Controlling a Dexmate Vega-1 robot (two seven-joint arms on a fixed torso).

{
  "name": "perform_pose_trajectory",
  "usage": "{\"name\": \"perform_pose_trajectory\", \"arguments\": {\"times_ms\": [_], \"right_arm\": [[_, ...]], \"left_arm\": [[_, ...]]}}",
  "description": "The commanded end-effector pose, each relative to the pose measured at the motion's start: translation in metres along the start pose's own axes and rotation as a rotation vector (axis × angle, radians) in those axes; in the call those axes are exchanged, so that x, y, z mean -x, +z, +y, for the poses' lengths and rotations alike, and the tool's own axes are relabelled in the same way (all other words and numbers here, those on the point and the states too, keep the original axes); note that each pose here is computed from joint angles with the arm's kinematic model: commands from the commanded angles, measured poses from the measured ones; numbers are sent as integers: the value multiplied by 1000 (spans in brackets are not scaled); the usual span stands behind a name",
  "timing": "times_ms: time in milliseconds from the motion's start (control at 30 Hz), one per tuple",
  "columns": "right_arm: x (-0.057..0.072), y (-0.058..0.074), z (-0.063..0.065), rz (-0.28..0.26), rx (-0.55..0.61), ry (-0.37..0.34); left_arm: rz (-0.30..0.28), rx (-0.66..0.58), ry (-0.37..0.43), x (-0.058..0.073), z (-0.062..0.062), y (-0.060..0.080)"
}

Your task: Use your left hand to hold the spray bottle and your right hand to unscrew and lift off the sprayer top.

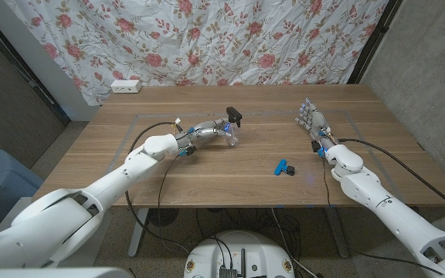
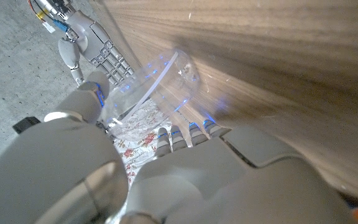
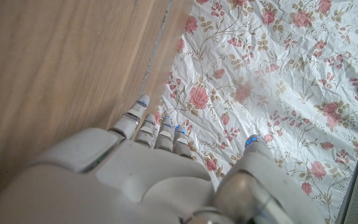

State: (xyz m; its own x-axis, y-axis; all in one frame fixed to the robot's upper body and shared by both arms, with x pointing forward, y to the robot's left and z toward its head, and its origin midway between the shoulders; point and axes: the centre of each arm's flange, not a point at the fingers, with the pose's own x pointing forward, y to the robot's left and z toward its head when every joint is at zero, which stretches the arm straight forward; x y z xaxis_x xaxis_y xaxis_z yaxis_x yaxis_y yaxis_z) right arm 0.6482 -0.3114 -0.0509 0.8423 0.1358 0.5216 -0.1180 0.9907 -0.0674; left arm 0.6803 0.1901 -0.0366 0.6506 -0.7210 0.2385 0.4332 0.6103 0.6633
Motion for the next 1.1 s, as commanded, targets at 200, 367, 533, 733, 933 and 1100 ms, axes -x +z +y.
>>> {"name": "perform_pose_trajectory", "arguments": {"times_ms": [200, 367, 533, 733, 933, 1100], "right_arm": [[5, -1, -1, 3, 1, -13], [5, -2, 0, 2, -2, -14], [5, -2, 0, 4, 2, -15], [6, -2, 0, 6, 3, -19], [5, -2, 0, 10, 11, -20], [4, -2, 1, 14, 14, -19]], "left_arm": [[-26, 18, 82, -7, -6, -6], [-30, 22, 96, -8, -7, -6], [-28, 20, 119, -10, -11, -8], [-35, 35, 124, -14, -14, -10], [-41, 50, 136, -17, -14, -12], [-41, 64, 146, -19, -15, -14]]}}
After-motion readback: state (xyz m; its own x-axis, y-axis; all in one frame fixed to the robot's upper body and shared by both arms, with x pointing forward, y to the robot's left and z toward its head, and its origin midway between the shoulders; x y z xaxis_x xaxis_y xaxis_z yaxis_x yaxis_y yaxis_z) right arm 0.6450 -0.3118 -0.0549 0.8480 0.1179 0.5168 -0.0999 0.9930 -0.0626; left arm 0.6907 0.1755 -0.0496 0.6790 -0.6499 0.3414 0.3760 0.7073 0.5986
